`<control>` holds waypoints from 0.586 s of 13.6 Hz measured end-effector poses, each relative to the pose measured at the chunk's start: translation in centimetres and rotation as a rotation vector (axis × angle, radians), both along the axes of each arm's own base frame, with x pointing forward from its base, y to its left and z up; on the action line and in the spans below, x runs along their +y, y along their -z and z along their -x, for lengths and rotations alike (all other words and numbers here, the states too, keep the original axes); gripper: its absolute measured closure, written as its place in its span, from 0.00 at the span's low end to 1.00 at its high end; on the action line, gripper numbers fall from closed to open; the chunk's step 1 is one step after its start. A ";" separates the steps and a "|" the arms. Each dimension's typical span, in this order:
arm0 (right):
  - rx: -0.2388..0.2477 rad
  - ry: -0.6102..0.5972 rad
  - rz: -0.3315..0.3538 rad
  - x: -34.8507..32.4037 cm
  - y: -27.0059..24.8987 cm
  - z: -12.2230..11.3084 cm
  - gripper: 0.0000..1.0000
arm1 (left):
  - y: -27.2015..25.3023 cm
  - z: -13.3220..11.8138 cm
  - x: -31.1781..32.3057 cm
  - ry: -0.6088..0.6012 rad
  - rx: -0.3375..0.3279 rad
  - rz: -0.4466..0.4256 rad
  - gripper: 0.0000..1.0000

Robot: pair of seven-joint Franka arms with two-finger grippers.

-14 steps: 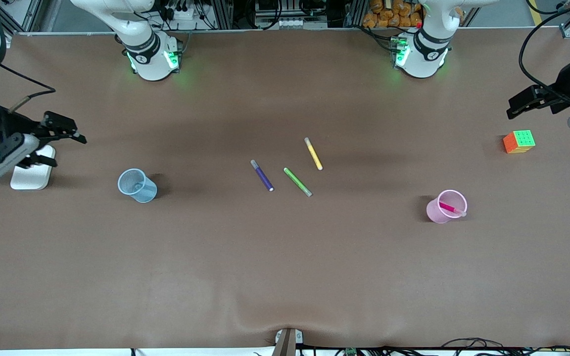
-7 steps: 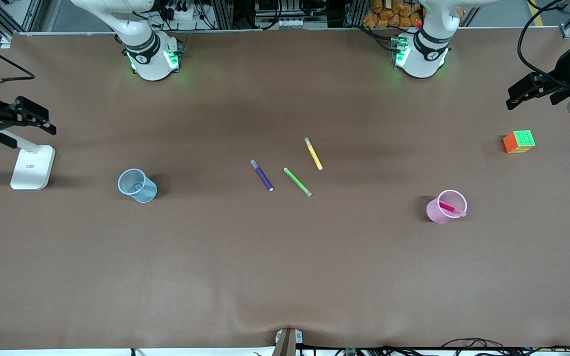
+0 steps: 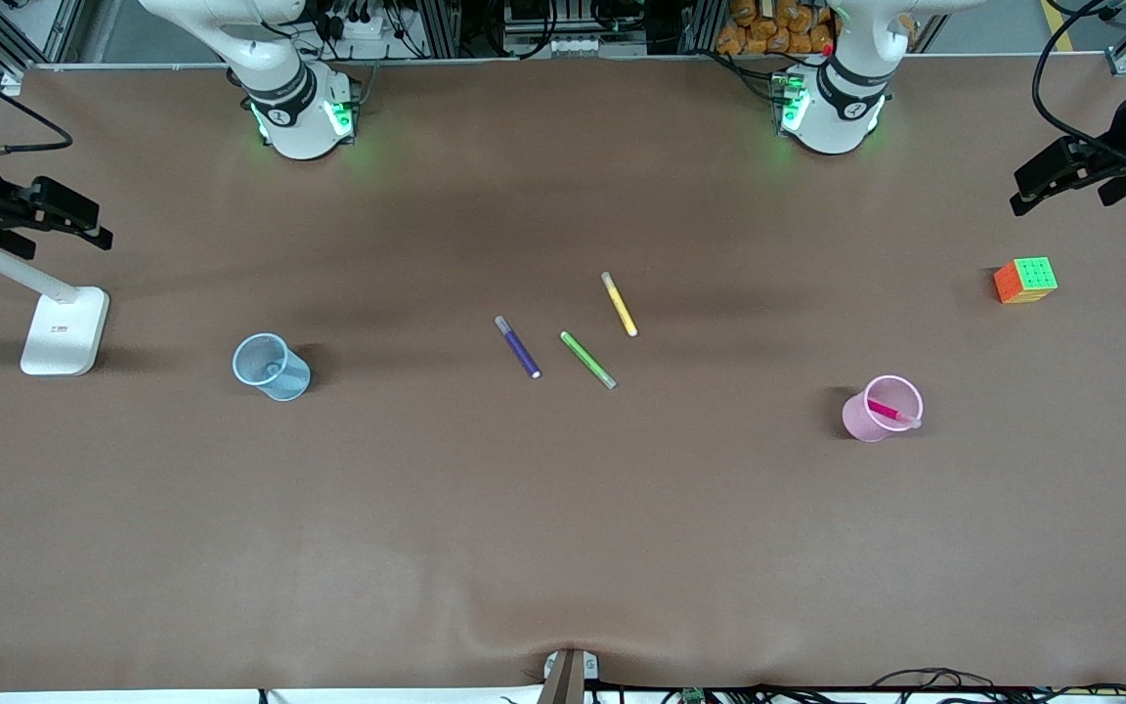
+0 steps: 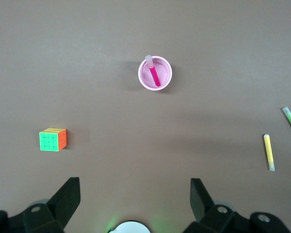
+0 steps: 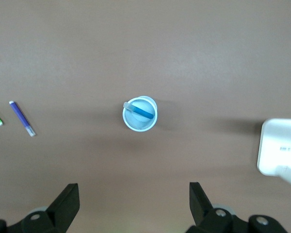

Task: Place pink and blue markers in matching cups

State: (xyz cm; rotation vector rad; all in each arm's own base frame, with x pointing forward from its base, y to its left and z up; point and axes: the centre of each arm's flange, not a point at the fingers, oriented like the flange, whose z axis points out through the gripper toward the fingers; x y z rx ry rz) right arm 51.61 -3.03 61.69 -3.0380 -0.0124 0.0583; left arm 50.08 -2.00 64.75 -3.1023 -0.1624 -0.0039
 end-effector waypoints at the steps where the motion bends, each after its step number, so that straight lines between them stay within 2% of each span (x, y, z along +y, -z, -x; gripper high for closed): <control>1: 0.001 0.030 0.003 0.4 -1.1 0.2 0.00 | 0.1 -0.2 0.0 0.001 0.006 0.000 0.00; 4: -0.011 0.048 0.037 1.3 -2.7 0.0 0.00 | 0.4 -0.9 -0.1 0.002 0.021 0.000 0.00; 8: 0.004 0.058 0.044 0.9 -2.1 -0.4 0.00 | 0.6 -1.1 -0.2 0.003 0.030 0.000 0.00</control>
